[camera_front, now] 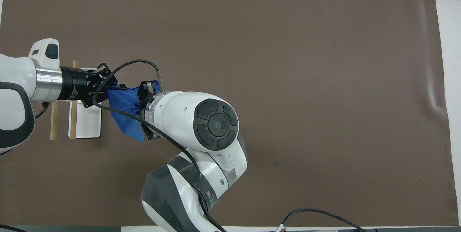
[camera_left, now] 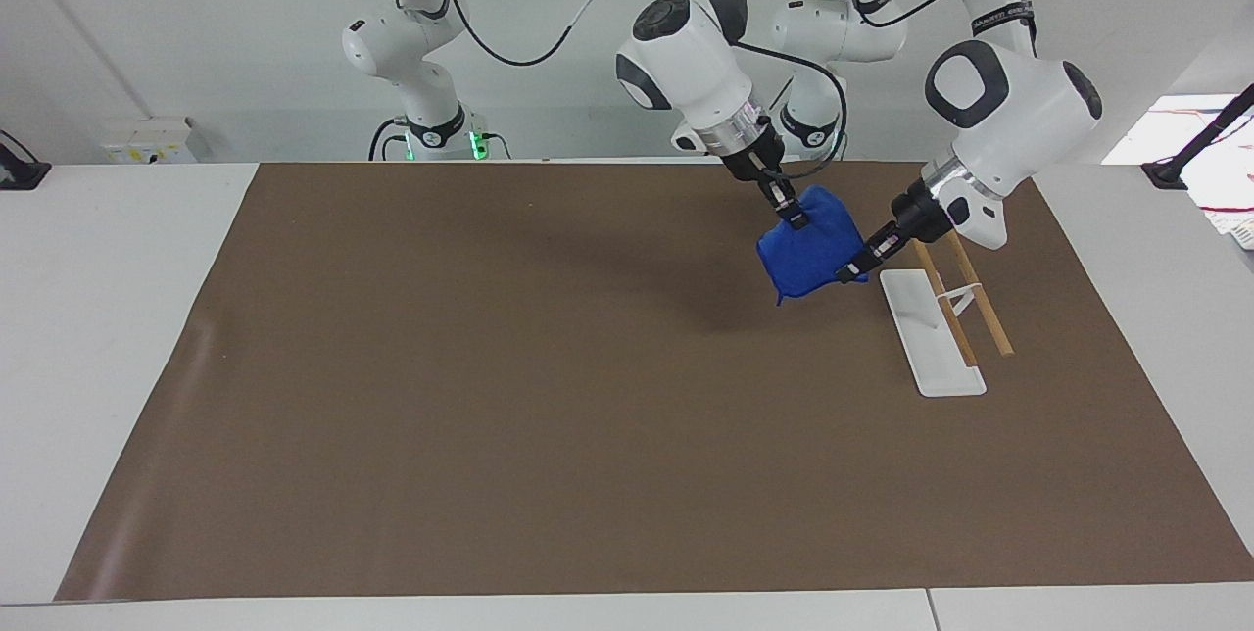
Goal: Right arm passes towel to left arm to hang
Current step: 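Pull the towel over the rack with the left gripper while the right gripper withdraws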
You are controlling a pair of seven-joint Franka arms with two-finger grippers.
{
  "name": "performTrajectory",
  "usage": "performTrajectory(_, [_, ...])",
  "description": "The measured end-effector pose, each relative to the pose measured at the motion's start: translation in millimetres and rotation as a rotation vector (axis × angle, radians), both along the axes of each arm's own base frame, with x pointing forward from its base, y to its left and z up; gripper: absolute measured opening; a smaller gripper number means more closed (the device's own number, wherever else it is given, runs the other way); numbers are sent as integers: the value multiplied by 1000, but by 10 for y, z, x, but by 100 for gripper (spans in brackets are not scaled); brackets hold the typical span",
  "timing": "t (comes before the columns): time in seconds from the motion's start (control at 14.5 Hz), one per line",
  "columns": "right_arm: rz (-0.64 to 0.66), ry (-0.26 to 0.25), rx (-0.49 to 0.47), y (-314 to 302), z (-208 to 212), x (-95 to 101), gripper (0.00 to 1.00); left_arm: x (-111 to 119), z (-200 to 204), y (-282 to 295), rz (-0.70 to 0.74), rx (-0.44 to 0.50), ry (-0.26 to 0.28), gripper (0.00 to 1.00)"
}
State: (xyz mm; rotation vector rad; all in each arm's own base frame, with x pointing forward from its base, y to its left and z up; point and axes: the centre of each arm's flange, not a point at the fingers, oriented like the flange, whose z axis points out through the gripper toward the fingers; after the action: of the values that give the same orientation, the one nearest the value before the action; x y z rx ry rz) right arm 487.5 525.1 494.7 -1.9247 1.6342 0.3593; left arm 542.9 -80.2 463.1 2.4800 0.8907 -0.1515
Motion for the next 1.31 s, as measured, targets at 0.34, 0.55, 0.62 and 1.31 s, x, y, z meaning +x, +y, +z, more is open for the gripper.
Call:
performTrajectory(0.34, [279,-113,-183,-277,-85,143,78,102,147,350,45,4,-53,2])
performTrajectory(0.55, [563,-193,-351,-780,-60,370,100,136,298,642,41,70,-100,2])
performTrajectory(0.62, [659,-206,-392,-1000,-76,477,100,132,345,716,38,99,-110,2])
performTrajectory(1.31, [1163,-171,-499,-3747,300,1136,100,-21,372,1879,449,110,-56,2])
